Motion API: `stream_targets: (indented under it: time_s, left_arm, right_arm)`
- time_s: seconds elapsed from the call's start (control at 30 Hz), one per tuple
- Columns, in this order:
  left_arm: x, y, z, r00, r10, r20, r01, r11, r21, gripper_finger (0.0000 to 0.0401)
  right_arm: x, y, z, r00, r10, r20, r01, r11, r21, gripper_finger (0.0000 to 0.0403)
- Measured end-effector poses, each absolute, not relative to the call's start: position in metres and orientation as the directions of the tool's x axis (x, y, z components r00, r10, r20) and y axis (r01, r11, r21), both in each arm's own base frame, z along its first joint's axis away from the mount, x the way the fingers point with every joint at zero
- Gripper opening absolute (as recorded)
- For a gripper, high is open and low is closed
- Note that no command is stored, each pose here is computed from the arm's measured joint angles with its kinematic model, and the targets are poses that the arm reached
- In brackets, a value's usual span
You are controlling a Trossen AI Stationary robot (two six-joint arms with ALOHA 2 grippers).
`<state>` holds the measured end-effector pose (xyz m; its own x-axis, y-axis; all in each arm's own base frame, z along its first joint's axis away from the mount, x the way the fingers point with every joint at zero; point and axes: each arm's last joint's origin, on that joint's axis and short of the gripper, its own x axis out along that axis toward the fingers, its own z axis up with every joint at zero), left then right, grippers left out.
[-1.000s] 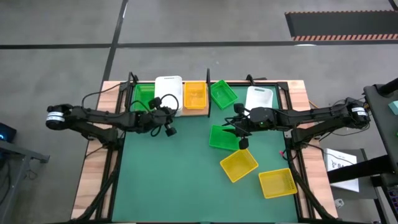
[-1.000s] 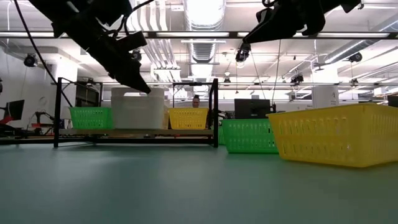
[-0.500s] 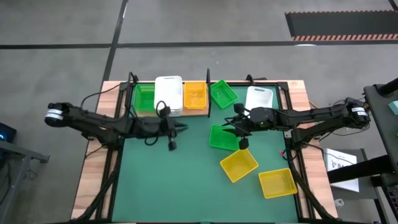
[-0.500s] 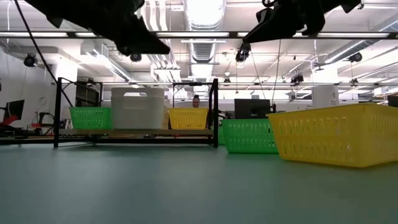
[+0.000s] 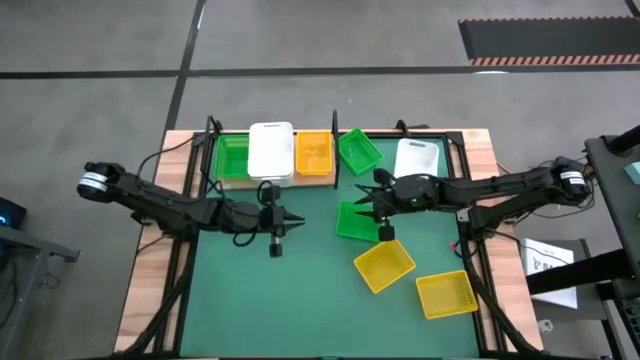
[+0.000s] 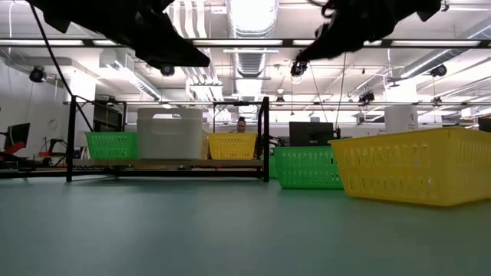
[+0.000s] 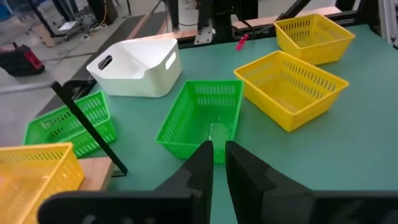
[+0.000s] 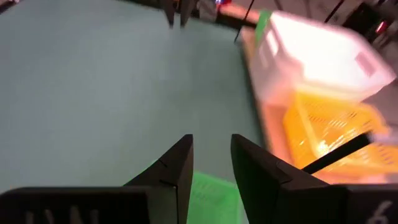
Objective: Stack baskets on shelf by color
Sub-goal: Stack the bottom green bin on top of the green bin on the shelf
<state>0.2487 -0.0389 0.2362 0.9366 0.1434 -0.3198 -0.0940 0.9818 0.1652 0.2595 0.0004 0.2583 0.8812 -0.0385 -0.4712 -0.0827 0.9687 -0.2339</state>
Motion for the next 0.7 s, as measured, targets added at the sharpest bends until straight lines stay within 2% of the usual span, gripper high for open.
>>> stream_targets:
  time_s: [0.23, 0.4, 0.57, 0.7]
  left_arm:
    - [0.249, -0.039, 0.236, 0.937, 0.146, -0.318, -0.077, 0.973, 0.220, 0.0026]
    - [0.247, -0.038, 0.239, 0.939, 0.149, -0.309, -0.065, 0.962, 0.264, 0.0026]
    - [0.239, -0.036, 0.251, 0.950, 0.163, -0.266, -0.069, 0.942, 0.329, 0.0026]
    - [0.227, -0.032, 0.266, 0.953, 0.226, -0.201, -0.140, 0.919, 0.369, 0.0026]
  right_arm:
    - [0.277, 0.001, 0.227, 0.807, -0.039, -0.589, -0.069, 0.985, -0.159, 0.0102]
    - [0.283, 0.000, 0.232, 0.727, -0.040, -0.685, -0.118, 0.976, -0.183, 0.0108]
    - [0.279, 0.001, 0.247, 0.465, -0.056, -0.884, -0.284, 0.936, -0.208, 0.0129]
    - [0.277, -0.001, 0.249, 0.247, -0.126, -0.961, -0.400, 0.890, -0.219, 0.0144]
